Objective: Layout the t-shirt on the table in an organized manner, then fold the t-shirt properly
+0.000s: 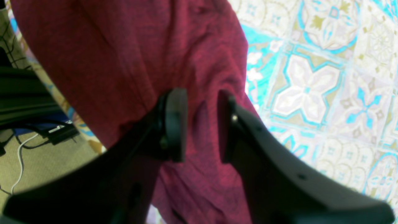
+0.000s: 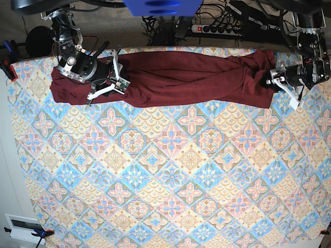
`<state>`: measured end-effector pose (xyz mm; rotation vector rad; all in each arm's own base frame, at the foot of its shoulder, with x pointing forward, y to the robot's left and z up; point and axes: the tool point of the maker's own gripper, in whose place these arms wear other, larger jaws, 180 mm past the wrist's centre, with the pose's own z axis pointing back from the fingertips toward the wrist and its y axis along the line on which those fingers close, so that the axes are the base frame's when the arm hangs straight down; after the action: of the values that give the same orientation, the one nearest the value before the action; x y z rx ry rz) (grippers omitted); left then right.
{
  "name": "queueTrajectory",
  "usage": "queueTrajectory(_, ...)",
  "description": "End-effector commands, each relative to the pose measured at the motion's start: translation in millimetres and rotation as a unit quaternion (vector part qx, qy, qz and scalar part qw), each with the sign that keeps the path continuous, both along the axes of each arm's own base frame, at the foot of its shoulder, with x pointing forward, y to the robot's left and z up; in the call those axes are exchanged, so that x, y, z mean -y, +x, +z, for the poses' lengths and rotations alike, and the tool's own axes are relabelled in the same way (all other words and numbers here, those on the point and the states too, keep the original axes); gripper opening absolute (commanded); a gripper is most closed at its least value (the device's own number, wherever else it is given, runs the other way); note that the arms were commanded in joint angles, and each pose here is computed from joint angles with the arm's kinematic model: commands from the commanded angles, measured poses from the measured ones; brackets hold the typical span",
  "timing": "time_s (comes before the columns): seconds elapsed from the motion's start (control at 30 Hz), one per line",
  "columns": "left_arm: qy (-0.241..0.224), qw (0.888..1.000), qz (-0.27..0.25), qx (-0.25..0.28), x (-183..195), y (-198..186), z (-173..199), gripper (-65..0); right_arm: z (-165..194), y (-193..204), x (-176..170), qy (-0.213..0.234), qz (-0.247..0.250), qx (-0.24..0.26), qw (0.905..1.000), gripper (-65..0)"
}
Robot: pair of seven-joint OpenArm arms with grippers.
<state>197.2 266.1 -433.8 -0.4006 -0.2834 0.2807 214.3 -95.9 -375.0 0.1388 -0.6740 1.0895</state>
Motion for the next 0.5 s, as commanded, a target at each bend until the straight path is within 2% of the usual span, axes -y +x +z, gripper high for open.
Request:
queueTrajectory(0.0, -0.002, 1.000, -0.002, -0.014, 7.3, -7.7, -8.5, -36.8, 10.0, 6.2, -2.0, 0.010, 0.003, 0.017, 0.9998, -49.2)
queueTrajectory(0.07, -0.007, 1.000, -0.004, -0.015, 12.1, -8.5, -9.2, -44.4, 9.9, 6.2, -1.8, 0.009, 0.003, 0.017, 0.9998, -49.2)
queueTrajectory(0.2, -0.024, 0.999, -0.027, 0.014, 19.8, 3.1, -1.3, -64.1, 9.9, 6.2, -1.8, 0.009, 0.003, 0.017, 0.9998, -49.2)
queueTrajectory(0.3, -0.024, 0.999, -0.014, 0.027, 9.5, 9.1, 6.9, -64.0, 9.9, 6.2, -1.8, 0.009, 0.003, 0.017, 0.9998, -49.2)
queueTrajectory(0.47, -0.016, 0.995, 0.061, 0.081, -35.7, 25.6, 36.0, -65.0, 10.3, 6.3, -2.0, 0.009, 0.003, 0.017, 0.9998, -49.2)
